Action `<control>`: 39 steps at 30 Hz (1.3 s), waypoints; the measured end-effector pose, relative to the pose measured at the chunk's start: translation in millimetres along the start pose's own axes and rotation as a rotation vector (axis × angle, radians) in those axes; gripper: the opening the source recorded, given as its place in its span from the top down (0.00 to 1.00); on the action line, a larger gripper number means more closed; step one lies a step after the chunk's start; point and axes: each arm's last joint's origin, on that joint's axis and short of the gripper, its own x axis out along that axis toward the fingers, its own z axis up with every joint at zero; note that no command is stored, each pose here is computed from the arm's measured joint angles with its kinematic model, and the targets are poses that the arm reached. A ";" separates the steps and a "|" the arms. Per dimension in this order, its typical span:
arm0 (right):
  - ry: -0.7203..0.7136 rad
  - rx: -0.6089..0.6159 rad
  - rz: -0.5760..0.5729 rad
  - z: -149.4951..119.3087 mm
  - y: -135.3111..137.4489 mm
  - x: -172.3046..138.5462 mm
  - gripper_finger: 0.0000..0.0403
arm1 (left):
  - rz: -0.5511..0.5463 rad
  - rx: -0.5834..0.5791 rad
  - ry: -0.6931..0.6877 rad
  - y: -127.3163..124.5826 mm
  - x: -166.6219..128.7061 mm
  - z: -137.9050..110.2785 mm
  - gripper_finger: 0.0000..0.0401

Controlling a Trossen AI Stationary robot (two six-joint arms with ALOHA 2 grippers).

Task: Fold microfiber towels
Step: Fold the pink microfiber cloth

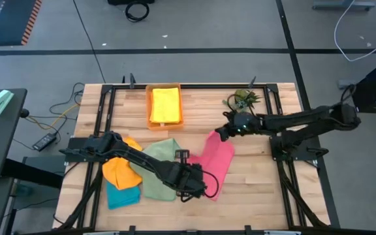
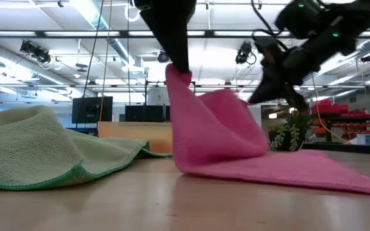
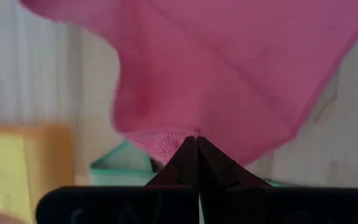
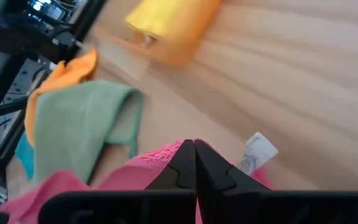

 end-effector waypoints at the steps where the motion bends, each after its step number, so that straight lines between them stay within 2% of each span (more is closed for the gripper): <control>1: -0.002 -0.016 0.005 5.8 4.4 3.9 1.00 | 0.017 0.000 0.014 0.9 -1.3 -2.4 1.00; 4: -0.004 -0.075 0.018 24.7 20.1 15.7 1.00 | 0.080 -0.034 0.021 3.8 -6.4 -7.0 1.00; 9: 0.051 -0.144 -0.026 43.7 36.1 37.0 1.00 | 0.163 -0.039 0.078 8.7 -9.6 -16.1 1.00; 12: 0.110 -0.189 -0.077 44.8 39.1 43.6 1.00 | 0.170 -0.069 0.076 3.9 -5.4 -20.0 1.00; 16: 0.142 -0.214 -0.101 43.6 37.6 40.7 1.00 | 0.171 -0.091 0.078 -12.7 -0.5 -37.6 1.00; 20: 0.262 -0.261 -0.198 36.9 29.2 21.5 1.00 | 0.079 -0.123 -0.046 -35.5 -1.6 -37.0 1.00; 24: 0.387 -0.321 -0.301 29.3 19.9 1.1 1.00 | -0.042 -0.195 -0.244 -51.1 2.5 -19.2 1.00; 27: 0.443 -0.345 -0.343 19.6 9.2 -1.9 1.00 | -0.123 -0.234 -0.376 -59.2 11.6 -5.4 1.00; 32: 0.500 -0.354 -0.367 -8.5 -11.0 2.4 1.00 | -0.233 -0.294 -0.406 -64.7 43.5 -5.3 1.00; 35: 0.504 -0.342 -0.363 -21.0 -16.8 1.1 1.00 | -0.304 -0.364 -0.462 -66.7 52.2 -5.2 1.00; 39: 0.511 -0.352 -0.366 -33.5 -19.4 -0.9 1.00 | -0.356 -0.409 -0.456 -70.9 61.6 -10.5 1.00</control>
